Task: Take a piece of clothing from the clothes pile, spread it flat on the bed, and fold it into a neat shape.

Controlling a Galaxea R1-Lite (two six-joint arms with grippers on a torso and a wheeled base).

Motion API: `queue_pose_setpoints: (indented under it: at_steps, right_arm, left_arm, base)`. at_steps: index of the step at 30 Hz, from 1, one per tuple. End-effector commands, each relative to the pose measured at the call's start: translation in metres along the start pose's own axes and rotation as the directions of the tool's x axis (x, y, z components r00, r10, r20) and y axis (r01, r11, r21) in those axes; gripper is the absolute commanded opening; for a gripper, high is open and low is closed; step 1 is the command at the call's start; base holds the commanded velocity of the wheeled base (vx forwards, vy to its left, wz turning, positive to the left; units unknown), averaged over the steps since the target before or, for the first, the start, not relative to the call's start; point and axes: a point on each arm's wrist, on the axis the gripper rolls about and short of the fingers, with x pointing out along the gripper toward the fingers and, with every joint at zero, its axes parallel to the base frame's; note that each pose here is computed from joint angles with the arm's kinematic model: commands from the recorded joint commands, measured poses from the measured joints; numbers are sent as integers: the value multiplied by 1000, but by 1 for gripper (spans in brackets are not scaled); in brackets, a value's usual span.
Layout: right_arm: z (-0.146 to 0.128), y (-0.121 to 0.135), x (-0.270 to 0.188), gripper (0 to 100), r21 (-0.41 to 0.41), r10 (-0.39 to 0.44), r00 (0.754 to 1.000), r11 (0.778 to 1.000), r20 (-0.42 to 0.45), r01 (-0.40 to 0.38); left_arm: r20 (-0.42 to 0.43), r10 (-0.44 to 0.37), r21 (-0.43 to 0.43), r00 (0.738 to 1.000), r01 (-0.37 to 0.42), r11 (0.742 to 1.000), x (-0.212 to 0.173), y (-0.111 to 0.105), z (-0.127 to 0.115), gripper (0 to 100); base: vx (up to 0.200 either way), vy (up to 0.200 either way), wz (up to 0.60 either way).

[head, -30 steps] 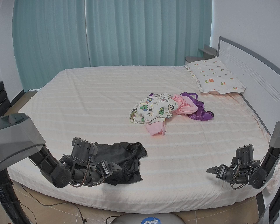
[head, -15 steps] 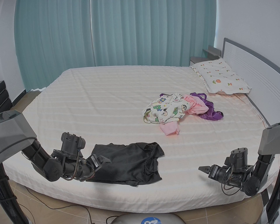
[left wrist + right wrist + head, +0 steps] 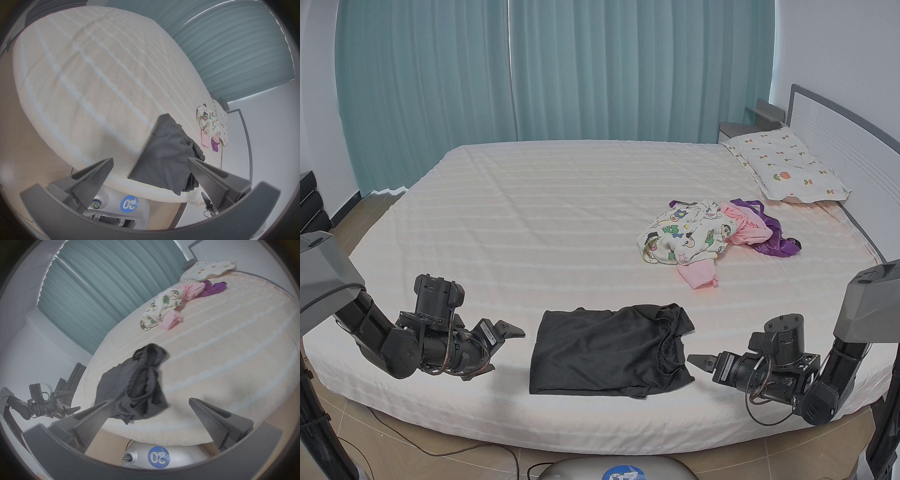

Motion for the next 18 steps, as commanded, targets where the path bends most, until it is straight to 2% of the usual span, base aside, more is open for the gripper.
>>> queue_pose_setpoints:
  at_steps: [1, 5, 12, 18]
  right_arm:
    - [5, 17, 21, 100, -38, -2, 1000, 999, -27, 1]
    - [5, 15, 38, 100, -75, -54, 998, 996, -30, 52]
    - [7, 2, 54, 100, -178, -161, 987, 970, 28, 164]
    - [8, -2, 53, 100, -220, -195, 980, 955, 48, 200]
  left_arm:
    - [-2, 2, -4, 1000, -2, 1000, 1, 1, 0, 100]
    - [-11, 0, -5, 1000, 0, 1000, 1, 1, -1, 100]
    - [-21, -2, -5, 1000, 1, 1000, 2, 2, -2, 100]
    - [-19, -4, -4, 1000, 4, 1000, 2, 1, -2, 100]
  base:
    - [0, 0, 0]
    - [0, 0, 0]
    - [0, 0, 0]
    - [0, 0, 0]
